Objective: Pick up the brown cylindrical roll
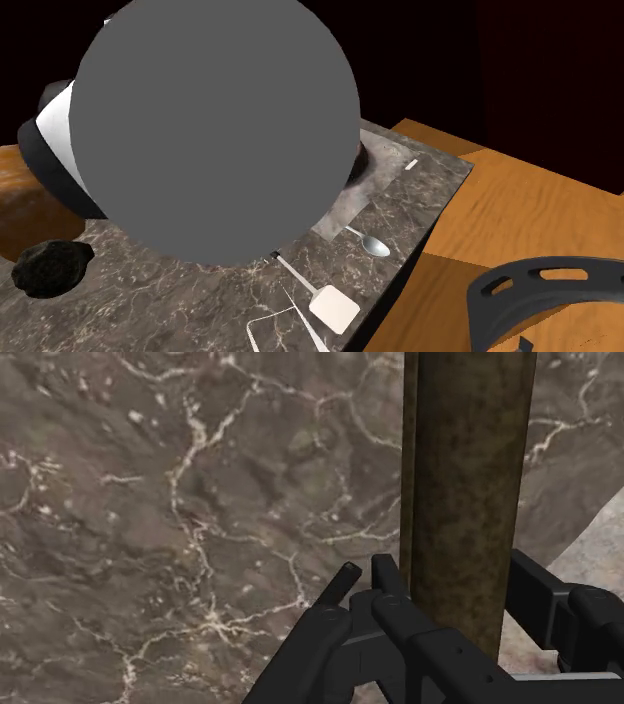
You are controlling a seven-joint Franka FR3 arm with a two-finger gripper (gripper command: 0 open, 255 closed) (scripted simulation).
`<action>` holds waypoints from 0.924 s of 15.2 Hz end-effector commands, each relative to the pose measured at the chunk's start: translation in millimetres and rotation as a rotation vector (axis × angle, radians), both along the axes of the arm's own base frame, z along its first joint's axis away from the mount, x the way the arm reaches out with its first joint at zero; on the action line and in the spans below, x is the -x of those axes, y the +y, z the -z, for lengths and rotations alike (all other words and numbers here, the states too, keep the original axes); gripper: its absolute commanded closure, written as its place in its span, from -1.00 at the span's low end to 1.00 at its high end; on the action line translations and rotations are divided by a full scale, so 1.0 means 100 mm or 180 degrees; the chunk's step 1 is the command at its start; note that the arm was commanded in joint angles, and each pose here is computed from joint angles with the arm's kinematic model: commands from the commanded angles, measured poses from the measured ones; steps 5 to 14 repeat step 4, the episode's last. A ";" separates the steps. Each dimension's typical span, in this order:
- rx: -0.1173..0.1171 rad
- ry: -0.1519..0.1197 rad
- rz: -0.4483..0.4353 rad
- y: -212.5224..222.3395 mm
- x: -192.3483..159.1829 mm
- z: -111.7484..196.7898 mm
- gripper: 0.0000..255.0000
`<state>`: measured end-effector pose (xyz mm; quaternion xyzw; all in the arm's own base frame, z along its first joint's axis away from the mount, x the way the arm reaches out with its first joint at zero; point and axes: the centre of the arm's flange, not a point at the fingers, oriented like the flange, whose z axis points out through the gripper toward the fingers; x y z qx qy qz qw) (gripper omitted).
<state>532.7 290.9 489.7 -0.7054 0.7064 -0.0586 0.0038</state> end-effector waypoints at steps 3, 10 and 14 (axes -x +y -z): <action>0.0000 0.0000 0.0000 0.00 0.01 -0.18 1.00; 0.0000 0.0000 0.0000 0.00 0.01 -0.18 1.00; 0.0000 0.0000 0.0000 0.00 0.01 -0.18 1.00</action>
